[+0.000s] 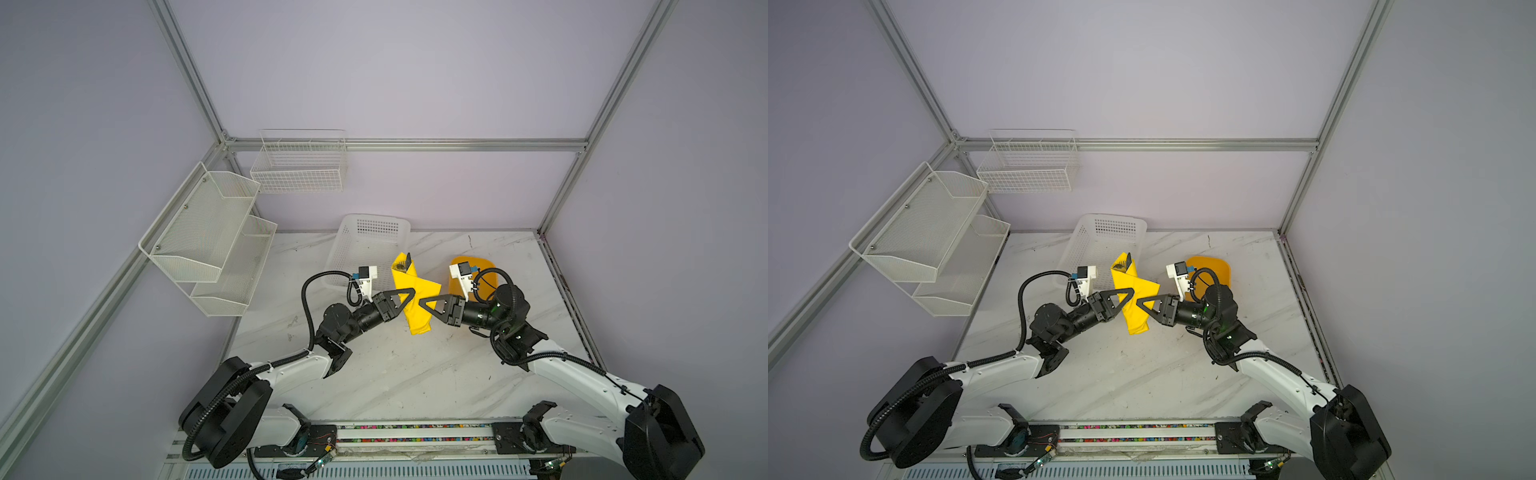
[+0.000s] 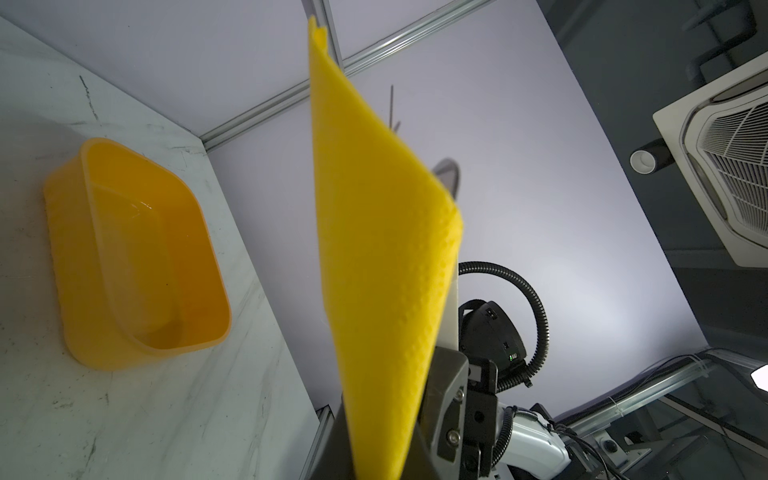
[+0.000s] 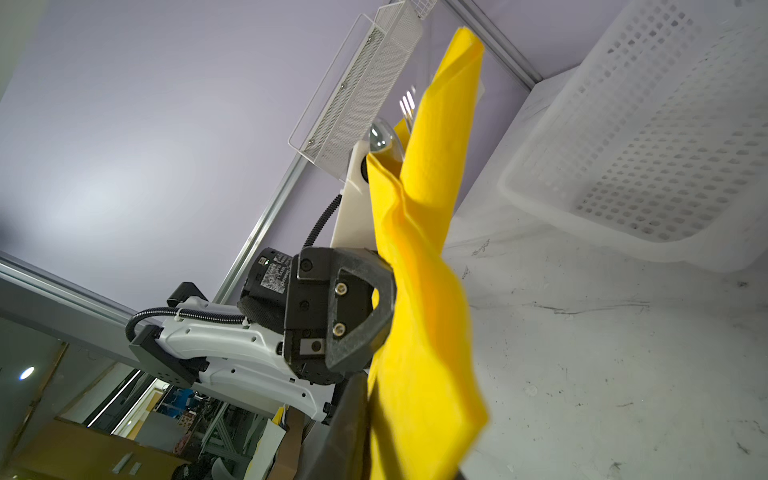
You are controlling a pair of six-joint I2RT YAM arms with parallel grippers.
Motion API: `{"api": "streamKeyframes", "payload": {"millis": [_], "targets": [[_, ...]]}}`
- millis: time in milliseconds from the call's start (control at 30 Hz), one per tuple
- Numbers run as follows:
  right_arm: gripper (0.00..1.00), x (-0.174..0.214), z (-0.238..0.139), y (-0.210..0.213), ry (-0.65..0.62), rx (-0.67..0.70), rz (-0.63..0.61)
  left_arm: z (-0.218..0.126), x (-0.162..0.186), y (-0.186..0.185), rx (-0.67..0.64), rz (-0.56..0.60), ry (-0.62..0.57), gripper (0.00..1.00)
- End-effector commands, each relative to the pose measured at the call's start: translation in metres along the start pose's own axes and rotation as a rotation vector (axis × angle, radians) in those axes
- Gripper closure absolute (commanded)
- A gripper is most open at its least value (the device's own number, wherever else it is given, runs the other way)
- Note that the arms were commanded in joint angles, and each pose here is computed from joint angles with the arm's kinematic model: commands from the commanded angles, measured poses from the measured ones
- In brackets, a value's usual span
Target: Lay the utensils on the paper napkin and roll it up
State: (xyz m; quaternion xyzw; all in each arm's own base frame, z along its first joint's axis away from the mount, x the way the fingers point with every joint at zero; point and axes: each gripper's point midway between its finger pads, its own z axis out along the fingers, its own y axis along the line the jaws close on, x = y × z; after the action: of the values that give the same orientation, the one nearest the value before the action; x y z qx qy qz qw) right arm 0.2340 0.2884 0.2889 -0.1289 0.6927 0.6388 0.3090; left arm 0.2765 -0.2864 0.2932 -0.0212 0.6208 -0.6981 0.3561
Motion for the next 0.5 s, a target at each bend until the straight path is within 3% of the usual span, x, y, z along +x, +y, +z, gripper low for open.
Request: {"api": "streamKeyframes", "payload": {"millis": [0, 200, 467], "targets": [[0.81, -0.006, -0.006, 0.002, -0.038, 0.019, -0.014, -0.002, -0.019, -0.043, 0.123, 0.066, -0.064, 0.90], [0.83, -0.004, -0.005, -0.007, -0.030, 0.041, 0.017, -0.002, -0.020, -0.045, 0.127, 0.066, -0.065, 0.90], [0.75, -0.017, -0.019, -0.011, -0.105, 0.140, 0.027, -0.004, -0.021, -0.041, 0.102, 0.075, -0.078, 0.90]]}}
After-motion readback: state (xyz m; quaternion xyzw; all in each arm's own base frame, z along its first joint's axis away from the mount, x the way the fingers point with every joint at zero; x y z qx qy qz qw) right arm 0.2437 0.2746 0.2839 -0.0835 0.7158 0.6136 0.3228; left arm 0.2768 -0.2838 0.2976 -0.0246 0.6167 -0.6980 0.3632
